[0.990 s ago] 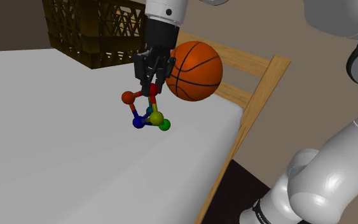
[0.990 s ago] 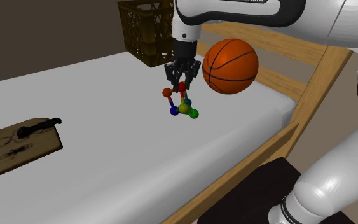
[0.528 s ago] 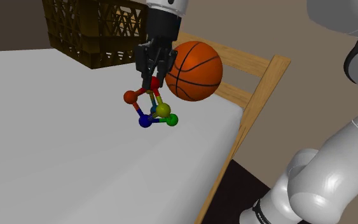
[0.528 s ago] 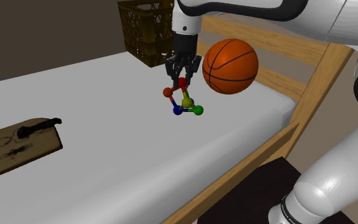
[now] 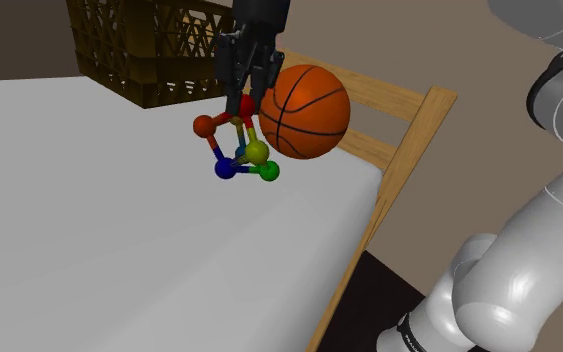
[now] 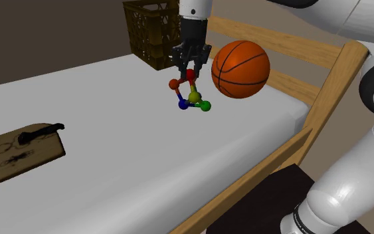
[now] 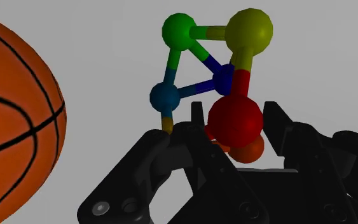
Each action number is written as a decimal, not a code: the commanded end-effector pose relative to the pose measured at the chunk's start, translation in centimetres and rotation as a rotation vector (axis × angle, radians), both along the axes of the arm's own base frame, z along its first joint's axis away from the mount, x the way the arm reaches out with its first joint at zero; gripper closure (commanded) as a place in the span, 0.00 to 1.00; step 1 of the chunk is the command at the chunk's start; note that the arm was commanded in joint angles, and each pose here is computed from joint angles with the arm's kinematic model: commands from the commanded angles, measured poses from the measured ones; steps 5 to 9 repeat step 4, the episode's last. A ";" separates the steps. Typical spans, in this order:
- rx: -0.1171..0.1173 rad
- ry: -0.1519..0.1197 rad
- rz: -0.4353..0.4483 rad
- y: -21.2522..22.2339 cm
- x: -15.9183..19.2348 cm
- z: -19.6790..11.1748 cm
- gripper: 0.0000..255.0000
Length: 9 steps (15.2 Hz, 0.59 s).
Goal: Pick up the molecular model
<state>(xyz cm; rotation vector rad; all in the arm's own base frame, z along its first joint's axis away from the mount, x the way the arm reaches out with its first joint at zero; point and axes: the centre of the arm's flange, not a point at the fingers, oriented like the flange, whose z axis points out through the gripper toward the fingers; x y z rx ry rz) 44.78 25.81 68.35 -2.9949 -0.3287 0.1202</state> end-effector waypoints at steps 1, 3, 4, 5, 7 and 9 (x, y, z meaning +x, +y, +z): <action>0.000 0.000 0.000 0.0 0.0 1.1 1.00; 0.000 0.000 0.000 0.0 0.0 1.7 1.00; 0.000 0.000 0.000 0.0 0.0 1.7 1.00; 0.000 0.000 0.000 0.0 0.0 1.7 1.00; 0.000 0.000 0.000 0.0 0.0 1.7 1.00; 0.000 0.000 0.000 0.0 0.0 1.7 1.00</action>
